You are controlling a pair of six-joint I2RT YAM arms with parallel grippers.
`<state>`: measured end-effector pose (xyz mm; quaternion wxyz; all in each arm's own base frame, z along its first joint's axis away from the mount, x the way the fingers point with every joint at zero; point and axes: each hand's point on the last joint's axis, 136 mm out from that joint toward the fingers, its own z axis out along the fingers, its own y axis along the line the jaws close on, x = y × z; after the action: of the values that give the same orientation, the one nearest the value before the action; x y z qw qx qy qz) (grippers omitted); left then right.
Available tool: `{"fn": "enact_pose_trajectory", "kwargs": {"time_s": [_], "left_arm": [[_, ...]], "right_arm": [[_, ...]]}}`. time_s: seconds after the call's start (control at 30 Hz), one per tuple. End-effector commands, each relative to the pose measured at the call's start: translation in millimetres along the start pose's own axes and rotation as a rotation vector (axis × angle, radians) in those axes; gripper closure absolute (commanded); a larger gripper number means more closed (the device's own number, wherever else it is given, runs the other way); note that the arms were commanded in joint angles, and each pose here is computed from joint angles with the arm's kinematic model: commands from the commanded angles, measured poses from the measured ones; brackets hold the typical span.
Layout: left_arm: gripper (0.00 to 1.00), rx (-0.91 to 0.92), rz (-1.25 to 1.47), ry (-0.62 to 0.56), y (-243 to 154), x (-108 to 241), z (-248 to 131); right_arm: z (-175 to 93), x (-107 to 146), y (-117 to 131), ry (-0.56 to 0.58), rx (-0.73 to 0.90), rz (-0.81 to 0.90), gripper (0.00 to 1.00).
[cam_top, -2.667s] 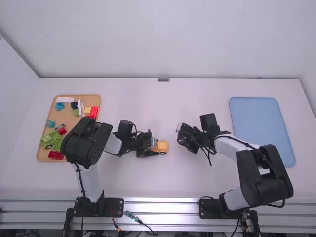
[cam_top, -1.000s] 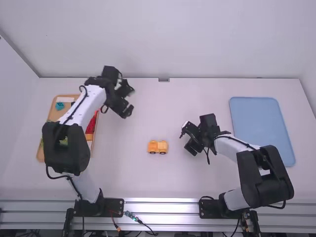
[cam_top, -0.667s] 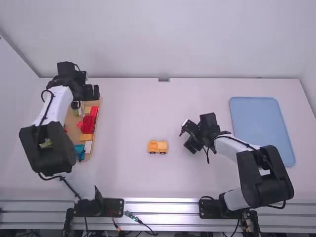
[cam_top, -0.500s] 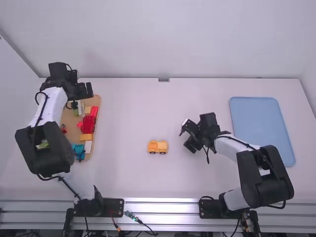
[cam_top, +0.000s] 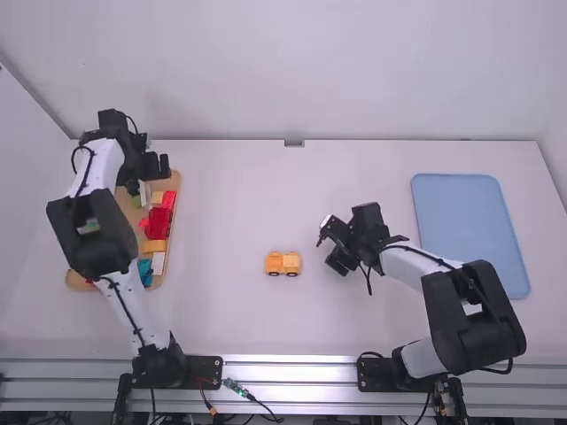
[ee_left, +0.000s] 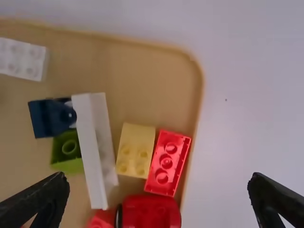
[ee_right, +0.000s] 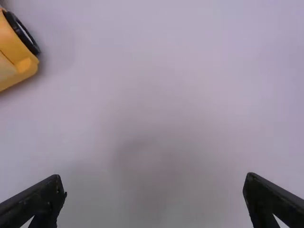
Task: Assemble lego blocks to make yellow taxi
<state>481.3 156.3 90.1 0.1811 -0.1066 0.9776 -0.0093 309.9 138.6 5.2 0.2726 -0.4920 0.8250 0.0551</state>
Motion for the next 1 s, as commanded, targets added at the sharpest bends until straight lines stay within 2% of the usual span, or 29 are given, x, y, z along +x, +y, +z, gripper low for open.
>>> {"fn": "enact_pose_trajectory", "kwargs": {"time_s": [0.0,0.1,0.17,0.23,0.27,0.3,0.57,0.7,0.8,0.97], "left_arm": [[0.00,0.014,0.025,0.025,-0.7,-8.5,10.4],[0.04,0.025,0.043,0.083,-0.2,-4.8,23.7],[0.11,0.031,0.061,0.108,-0.2,-1.0,29.6],[0.32,0.032,0.061,0.121,0.9,3.0,36.3],[0.33,0.032,0.062,0.122,0.8,3.2,36.7],[0.40,0.030,0.061,0.132,0.8,6.7,39.3],[0.37,0.042,0.090,0.201,0.0,32.6,56.0],[0.45,-0.035,0.059,0.222,13.3,41.0,63.8],[0.47,-0.054,0.054,0.224,16.6,41.8,64.7],[0.44,-0.030,0.043,0.217,19.4,41.5,64.4]], "right_arm": [[-4.5,-0.4,-3.8,0.004,0.027,-0.003,0.01],[-4.5,-1.0,-4.5,0.001,0.029,0.002,0.01],[-4.5,-0.8,-4.4,0.002,0.028,0.001,0.01],[-4.4,-1.3,-4.1,0.001,0.028,0.000,0.01],[-4.4,-1.3,-4.1,0.001,0.028,-0.001,0.01],[-4.5,-1.0,-4.5,0.001,0.029,0.000,0.01],[-4.6,-2.3,-5.8,-0.004,0.034,0.000,0.01],[-4.7,-4.3,-7.6,-0.012,0.041,-0.003,0.01],[-4.7,-4.6,-7.8,-0.013,0.042,-0.004,0.01],[-4.8,-5.4,-8.4,-0.016,0.044,-0.004,0.01]]}}
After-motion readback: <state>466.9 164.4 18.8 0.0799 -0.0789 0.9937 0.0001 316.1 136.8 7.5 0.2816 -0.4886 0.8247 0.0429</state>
